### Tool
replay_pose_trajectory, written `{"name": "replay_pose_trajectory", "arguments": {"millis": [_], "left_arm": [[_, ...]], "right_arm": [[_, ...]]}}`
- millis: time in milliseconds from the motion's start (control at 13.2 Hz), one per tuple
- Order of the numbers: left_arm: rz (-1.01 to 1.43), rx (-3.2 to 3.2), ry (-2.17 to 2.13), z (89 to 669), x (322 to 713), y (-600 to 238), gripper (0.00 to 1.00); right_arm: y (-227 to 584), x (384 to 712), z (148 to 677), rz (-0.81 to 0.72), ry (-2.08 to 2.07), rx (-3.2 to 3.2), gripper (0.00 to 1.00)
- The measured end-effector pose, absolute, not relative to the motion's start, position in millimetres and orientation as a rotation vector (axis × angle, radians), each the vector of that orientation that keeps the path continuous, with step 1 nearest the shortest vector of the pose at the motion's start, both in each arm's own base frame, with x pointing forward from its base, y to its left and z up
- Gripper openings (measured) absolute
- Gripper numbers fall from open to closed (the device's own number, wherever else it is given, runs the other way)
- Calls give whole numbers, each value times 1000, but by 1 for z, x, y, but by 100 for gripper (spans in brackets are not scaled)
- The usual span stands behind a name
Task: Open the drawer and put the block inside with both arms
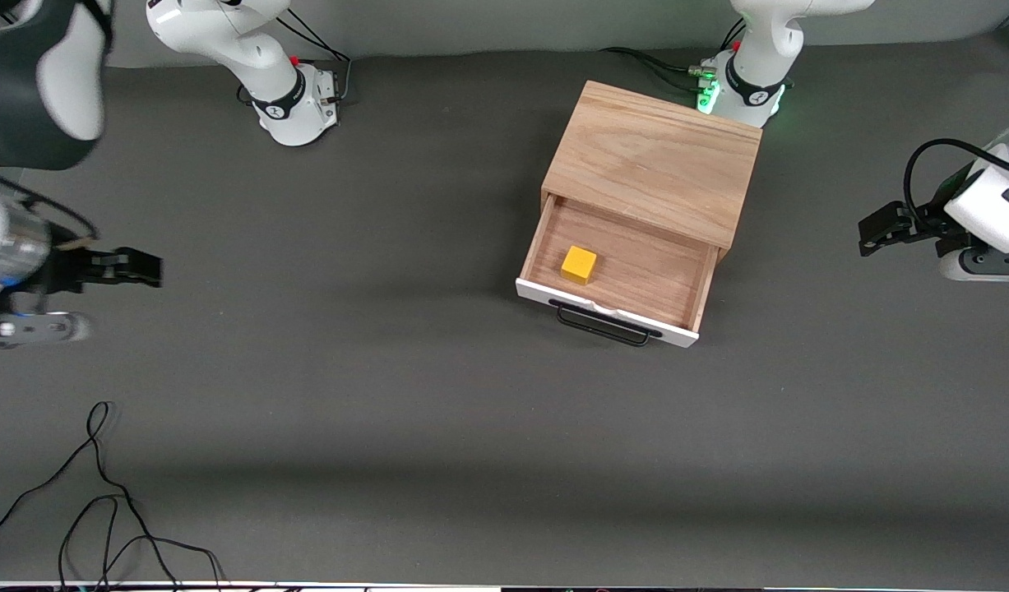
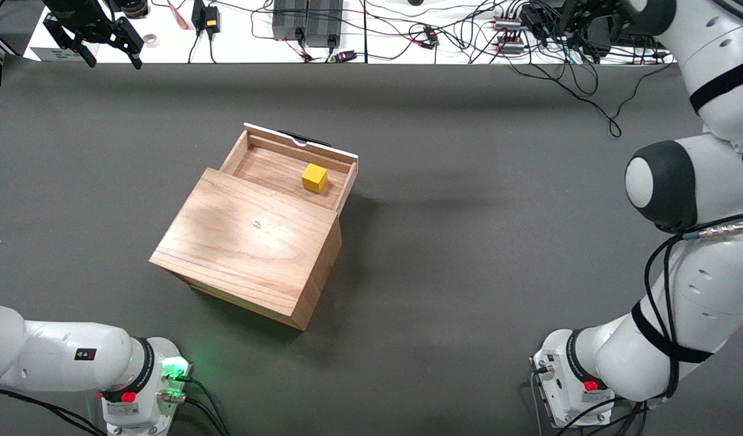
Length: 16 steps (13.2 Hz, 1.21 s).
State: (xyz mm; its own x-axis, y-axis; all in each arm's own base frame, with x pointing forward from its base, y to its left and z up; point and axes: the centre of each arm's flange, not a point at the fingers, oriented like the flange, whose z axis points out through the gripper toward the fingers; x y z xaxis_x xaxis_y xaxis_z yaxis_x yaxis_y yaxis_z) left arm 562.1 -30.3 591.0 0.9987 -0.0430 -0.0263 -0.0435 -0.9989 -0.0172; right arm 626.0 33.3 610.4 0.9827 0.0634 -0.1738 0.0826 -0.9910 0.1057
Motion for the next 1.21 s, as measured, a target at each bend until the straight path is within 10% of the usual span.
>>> {"name": "replay_pose_trajectory", "arguments": {"millis": [1211], "left_arm": [[37,-3123,73,592,562,-32,100]], "right_arm": [[-35,627,611,-253,79,3275,100]]}}
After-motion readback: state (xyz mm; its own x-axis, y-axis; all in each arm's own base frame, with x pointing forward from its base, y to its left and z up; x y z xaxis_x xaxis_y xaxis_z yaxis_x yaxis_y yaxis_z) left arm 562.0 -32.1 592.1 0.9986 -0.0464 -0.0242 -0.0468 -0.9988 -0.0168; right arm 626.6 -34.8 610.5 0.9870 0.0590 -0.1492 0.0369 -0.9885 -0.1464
